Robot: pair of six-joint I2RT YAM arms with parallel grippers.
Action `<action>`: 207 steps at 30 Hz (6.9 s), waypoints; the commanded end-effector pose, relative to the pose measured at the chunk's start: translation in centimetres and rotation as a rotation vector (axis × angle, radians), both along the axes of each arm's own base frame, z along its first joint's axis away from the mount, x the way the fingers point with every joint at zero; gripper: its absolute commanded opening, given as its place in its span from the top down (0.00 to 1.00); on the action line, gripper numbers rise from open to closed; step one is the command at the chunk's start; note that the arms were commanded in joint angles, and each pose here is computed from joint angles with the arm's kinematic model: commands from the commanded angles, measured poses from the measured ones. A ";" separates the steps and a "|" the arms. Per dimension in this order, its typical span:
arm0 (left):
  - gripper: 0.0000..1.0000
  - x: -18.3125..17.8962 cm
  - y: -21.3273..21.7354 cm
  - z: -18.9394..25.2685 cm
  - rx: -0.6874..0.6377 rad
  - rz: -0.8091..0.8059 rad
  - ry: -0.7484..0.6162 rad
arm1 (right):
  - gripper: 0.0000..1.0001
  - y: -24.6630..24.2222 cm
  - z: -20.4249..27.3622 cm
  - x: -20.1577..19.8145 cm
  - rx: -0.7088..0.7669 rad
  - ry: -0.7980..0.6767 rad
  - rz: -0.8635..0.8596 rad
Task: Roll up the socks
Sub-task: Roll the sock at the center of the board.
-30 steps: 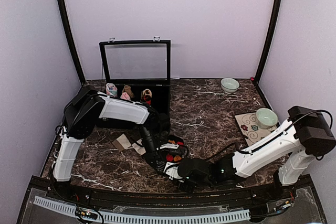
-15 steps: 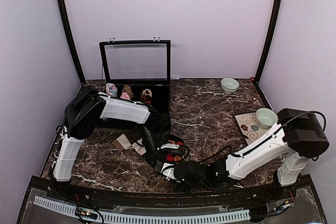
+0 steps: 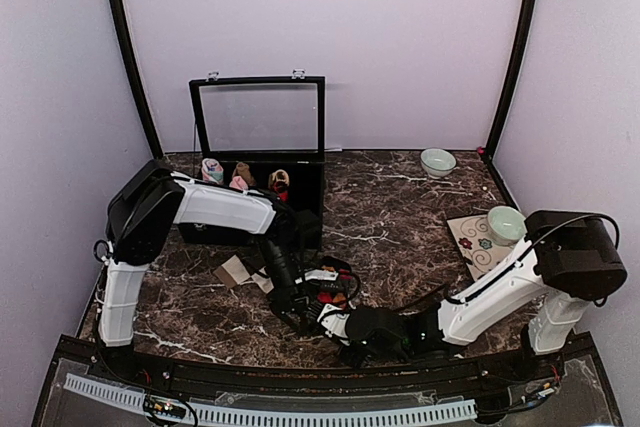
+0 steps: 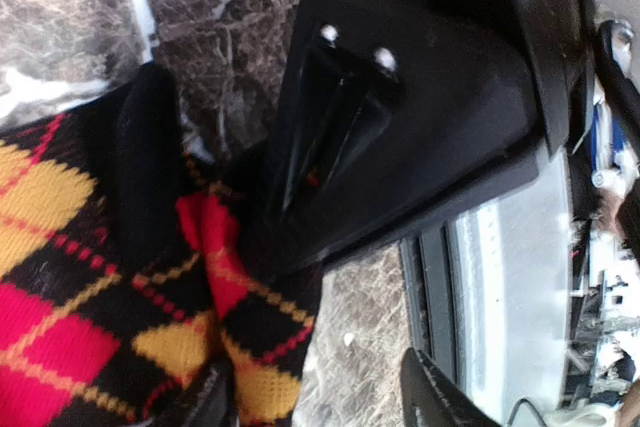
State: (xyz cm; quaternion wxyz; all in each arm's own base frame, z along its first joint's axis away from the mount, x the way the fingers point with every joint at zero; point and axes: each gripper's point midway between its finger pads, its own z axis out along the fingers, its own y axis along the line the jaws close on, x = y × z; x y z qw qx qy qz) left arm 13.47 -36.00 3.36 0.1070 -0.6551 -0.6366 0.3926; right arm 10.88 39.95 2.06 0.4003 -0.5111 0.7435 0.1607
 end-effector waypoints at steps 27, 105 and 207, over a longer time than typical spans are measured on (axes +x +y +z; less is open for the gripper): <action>0.45 0.1 0.9 2.2 -0.247 -0.106 -0.590 | 1.00 -9.3 -9.1 -3.1 -0.026 0.953 -0.237; 0.58 0.1 -0.6 -2.3 -0.263 -0.202 -0.854 | 0.99 -12.4 -10.6 -1.9 -0.036 1.170 -0.419; 0.93 -3.2 1.9 -3.7 0.025 -0.163 -0.008 | 0.65 -2.0 6.1 -3.0 0.075 0.202 0.144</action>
